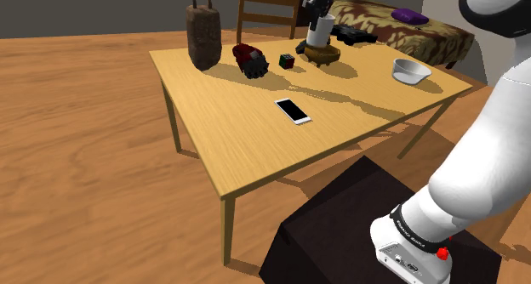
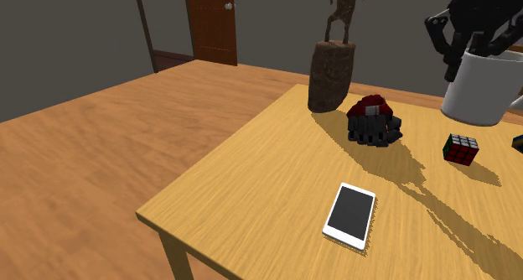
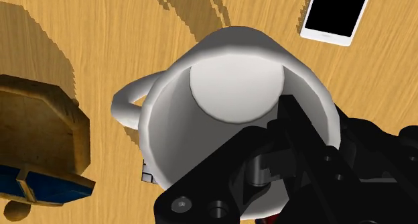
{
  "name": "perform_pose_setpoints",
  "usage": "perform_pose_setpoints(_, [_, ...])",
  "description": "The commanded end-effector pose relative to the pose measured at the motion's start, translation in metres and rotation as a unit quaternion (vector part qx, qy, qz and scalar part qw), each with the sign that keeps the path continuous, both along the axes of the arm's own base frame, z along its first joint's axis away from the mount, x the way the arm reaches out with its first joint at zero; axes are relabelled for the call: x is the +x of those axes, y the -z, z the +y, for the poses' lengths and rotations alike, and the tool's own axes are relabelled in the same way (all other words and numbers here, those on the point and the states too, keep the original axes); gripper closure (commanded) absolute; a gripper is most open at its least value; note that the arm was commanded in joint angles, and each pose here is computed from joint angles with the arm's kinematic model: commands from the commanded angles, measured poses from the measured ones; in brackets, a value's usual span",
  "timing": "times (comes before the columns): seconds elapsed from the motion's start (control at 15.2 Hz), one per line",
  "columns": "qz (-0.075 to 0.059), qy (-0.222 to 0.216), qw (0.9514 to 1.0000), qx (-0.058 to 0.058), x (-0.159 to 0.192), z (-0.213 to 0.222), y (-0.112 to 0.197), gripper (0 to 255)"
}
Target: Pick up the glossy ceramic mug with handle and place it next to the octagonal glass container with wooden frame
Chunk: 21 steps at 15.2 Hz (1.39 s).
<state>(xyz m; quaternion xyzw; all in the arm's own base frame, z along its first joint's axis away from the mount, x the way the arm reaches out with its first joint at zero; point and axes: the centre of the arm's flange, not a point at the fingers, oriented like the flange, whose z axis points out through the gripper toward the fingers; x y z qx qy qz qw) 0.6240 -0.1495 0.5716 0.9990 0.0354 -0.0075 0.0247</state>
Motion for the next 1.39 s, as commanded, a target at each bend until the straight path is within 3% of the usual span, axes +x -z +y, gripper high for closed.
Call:
perform_pose_setpoints(0.0, [0.000, -0.001, 1.0000, 0.000, -0.004, -0.026, 0.001, 255])
perform_pose_setpoints(0.99, [0.000, -0.001, 1.0000, 0.000, -0.041, -0.227, 0.000, 255])
perform_pose_setpoints(1.32, [0.000, -0.001, 1.0000, 0.000, -0.041, -0.227, 0.027, 255])
